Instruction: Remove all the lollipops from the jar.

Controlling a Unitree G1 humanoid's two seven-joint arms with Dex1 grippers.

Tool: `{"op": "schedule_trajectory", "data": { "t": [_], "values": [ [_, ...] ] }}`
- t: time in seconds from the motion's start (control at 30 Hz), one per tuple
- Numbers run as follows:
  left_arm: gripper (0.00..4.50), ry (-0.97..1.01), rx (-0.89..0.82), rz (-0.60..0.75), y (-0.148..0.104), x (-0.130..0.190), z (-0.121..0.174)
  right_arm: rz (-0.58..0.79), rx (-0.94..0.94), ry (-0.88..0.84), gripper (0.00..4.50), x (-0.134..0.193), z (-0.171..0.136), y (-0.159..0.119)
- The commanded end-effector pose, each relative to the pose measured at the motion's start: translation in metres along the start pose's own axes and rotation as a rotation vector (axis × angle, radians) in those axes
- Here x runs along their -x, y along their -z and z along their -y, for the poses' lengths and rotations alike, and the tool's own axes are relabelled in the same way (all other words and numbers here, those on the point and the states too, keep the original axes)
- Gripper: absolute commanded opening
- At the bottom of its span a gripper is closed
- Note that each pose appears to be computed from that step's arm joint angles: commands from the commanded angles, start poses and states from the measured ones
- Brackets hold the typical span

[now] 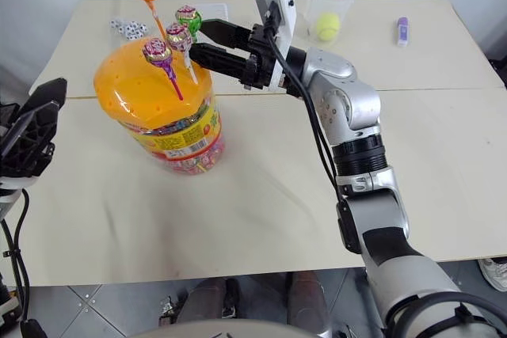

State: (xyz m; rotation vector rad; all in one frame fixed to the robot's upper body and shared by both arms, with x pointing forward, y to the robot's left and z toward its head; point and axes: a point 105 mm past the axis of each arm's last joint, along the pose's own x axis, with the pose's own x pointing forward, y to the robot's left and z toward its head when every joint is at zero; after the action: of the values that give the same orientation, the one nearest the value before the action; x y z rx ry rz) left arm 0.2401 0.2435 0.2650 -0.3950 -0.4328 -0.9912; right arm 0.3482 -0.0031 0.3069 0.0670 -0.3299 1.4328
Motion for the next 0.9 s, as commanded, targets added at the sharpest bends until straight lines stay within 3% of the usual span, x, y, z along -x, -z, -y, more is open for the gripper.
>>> {"op": "schedule_trajectory", "data": {
  "t": [0.03, 0.13, 0.33, 0.5, 0.67, 0.83, 0.9],
  "values": [
    [4.50, 0.030, -0.042, 0.020, -0.008, -0.004, 0.003, 0.047, 0.040, -0.056, 1.15, -0.006, -0.007, -0.018],
    [4.50, 0.033, -0.046, 0.026, -0.009, -0.005, 0.002, 0.073, 0.049, -0.077, 0.07, -0.005, -0.009, -0.021],
    [4.50, 0.036, -0.055, 0.051, -0.011, -0.006, -0.001, 0.228, 0.091, -0.071, 0.02, 0.015, -0.001, -0.038],
    [4.50, 0.106, -0.080, 0.035, -0.010, -0.012, 0.003, 0.329, 0.095, 0.055, 0.02, 0.064, 0.021, -0.076],
    [4.50, 0.217, -0.048, -0.115, 0.005, -0.013, 0.016, -0.104, 0.143, 0.195, 0.02, 0.126, 0.027, -0.057],
    [4.50, 0.287, -0.019, -0.249, 0.018, -0.007, 0.028, -0.662, 0.119, 0.275, 0.02, 0.220, 0.008, 0.008],
    [4.50, 0.282, -0.019, -0.260, 0.019, -0.004, 0.029, -0.775, 0.089, 0.295, 0.02, 0.246, -0.002, 0.026]
  ]
}}
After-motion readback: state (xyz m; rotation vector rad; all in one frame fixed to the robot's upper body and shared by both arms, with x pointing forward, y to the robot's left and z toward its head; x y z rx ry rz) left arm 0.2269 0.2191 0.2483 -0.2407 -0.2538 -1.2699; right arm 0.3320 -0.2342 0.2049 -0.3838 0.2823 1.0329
